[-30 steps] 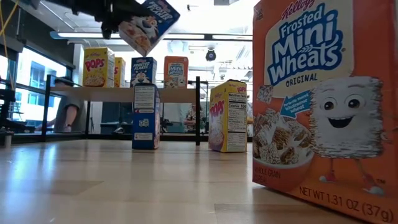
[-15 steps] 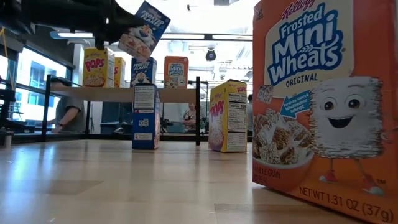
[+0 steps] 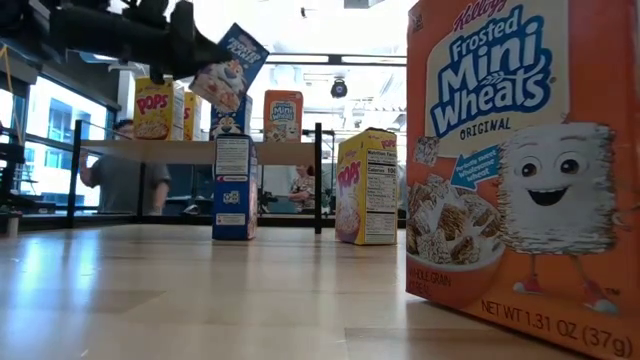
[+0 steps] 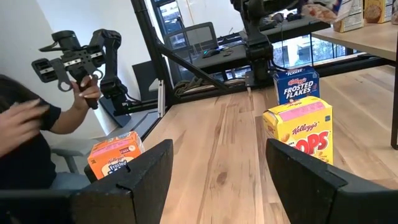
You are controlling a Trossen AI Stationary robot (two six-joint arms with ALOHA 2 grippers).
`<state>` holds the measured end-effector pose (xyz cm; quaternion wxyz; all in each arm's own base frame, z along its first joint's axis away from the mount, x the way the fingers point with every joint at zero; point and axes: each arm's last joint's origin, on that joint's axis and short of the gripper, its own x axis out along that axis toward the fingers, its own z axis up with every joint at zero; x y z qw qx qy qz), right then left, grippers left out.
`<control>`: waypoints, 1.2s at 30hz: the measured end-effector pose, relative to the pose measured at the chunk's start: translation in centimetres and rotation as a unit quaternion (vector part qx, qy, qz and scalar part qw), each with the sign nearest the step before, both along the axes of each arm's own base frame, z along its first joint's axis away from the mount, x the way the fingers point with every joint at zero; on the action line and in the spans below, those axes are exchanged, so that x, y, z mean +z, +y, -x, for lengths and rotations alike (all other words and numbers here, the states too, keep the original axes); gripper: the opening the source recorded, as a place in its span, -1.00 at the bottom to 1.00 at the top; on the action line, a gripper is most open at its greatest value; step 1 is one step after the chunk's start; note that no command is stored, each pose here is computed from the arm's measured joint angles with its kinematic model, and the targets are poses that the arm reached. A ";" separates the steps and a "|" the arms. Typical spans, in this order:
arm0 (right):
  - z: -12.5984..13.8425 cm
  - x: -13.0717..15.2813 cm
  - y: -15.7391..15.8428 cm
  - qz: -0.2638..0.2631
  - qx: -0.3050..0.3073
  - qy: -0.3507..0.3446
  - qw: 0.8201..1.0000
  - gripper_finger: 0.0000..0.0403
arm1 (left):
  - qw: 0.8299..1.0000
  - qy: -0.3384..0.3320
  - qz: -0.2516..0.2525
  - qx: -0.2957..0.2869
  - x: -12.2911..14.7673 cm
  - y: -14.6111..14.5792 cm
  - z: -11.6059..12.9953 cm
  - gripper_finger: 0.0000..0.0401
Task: Stack cereal on shelf
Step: Put the right blue cereal box on the shelf aligned with the other blue cereal box
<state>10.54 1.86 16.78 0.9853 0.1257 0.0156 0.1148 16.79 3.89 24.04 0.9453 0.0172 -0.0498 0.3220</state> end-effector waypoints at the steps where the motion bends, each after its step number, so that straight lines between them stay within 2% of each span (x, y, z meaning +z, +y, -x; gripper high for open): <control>1: 0.0 0.0 0.0 0.000 0.000 0.000 1.000 0.24 | 1.000 0.003 -0.001 0.006 -0.1 0.2 0.0 -0.10; 5: 0.0 0.0 0.0 0.000 0.000 0.000 1.000 0.24 | 0.999 0.019 0.001 0.028 -0.6 1.1 -0.2 -0.10; 18: 0.0 0.0 0.0 0.000 0.000 0.000 1.000 0.24 | 0.998 0.042 -0.006 0.036 -1.8 3.7 -1.1 -0.10; 23: 0.0 0.0 0.0 0.000 0.000 0.000 1.000 0.24 | 0.999 0.038 0.005 0.019 -2.0 4.5 -1.0 -0.10; 27: 0.0 0.0 0.0 0.000 0.000 0.000 1.000 0.24 | 0.999 0.033 0.010 0.001 -2.0 4.7 -0.9 -0.10; 36: 0.0 0.0 0.0 0.000 0.000 0.000 1.000 0.24 | 0.999 0.038 0.020 0.016 -2.2 4.7 -0.9 -0.10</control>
